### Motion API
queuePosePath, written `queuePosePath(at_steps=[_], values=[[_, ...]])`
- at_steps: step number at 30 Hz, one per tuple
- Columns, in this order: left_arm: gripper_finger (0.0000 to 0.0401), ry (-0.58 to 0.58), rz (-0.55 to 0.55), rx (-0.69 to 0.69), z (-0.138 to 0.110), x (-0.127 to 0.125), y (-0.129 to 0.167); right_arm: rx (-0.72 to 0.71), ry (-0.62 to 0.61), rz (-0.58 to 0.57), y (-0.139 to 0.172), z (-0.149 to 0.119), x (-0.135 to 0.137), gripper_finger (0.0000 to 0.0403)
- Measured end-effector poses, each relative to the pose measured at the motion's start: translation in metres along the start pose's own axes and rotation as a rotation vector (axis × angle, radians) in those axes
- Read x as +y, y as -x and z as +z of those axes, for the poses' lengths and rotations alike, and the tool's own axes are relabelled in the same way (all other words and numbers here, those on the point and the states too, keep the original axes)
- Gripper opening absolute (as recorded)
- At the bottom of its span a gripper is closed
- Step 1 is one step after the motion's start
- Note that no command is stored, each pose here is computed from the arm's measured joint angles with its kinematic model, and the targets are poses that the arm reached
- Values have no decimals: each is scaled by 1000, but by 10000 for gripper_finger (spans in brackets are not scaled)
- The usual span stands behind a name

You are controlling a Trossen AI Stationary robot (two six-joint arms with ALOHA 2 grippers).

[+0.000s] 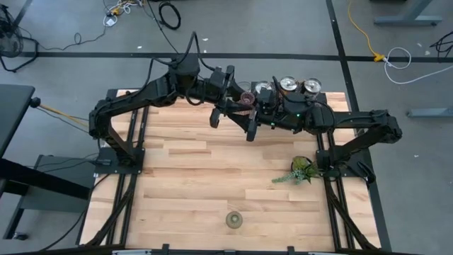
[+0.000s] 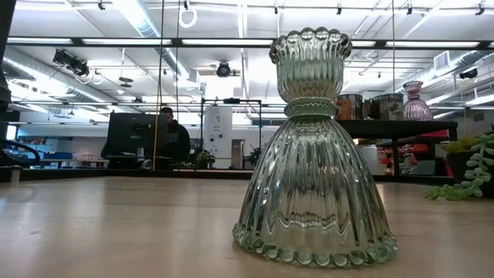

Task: Pick & Place candle stick holders
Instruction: Put the pink candle holder on the shelf aligned with the pink candle holder

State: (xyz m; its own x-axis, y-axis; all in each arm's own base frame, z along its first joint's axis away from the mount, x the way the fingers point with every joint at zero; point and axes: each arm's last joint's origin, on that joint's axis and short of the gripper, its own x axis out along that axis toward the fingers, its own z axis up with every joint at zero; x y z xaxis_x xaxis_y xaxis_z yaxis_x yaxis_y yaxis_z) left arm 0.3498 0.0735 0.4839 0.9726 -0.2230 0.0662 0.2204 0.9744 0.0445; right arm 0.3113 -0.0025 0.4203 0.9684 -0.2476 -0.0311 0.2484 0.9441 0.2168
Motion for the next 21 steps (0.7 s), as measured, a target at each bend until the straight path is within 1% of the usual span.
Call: queuePosePath(at_steps=[2, 5, 8, 10, 12, 14, 17, 18, 21], values=[[168, 0, 17, -5, 3, 0, 0, 17, 5, -12, 3, 0, -1, 293], [214, -22, 68, -48, 15, -1, 9, 14, 9, -35, 14, 6, -2, 293], [235, -30, 120, -82, 29, -1, 23, 52, 33, -79, 24, 6, -3, 293], [239, -28, 150, -89, 34, -1, 30, 91, 49, -118, 33, 4, -4, 293], [238, 9, 177, -92, 39, -1, 39, 94, 45, -155, 43, 7, -4, 293], [233, 37, 193, -97, 47, -3, 53, 107, 30, -204, 53, 4, -4, 293], [225, 32, 208, -93, 59, -9, 76, 141, -2, -270, 65, -15, -5, 293], [222, 35, 218, -73, 61, -11, 84, 141, -25, -286, 69, -22, -6, 293], [216, 52, 229, -31, 63, -17, 97, 92, -110, -346, 84, -43, -7, 293]])
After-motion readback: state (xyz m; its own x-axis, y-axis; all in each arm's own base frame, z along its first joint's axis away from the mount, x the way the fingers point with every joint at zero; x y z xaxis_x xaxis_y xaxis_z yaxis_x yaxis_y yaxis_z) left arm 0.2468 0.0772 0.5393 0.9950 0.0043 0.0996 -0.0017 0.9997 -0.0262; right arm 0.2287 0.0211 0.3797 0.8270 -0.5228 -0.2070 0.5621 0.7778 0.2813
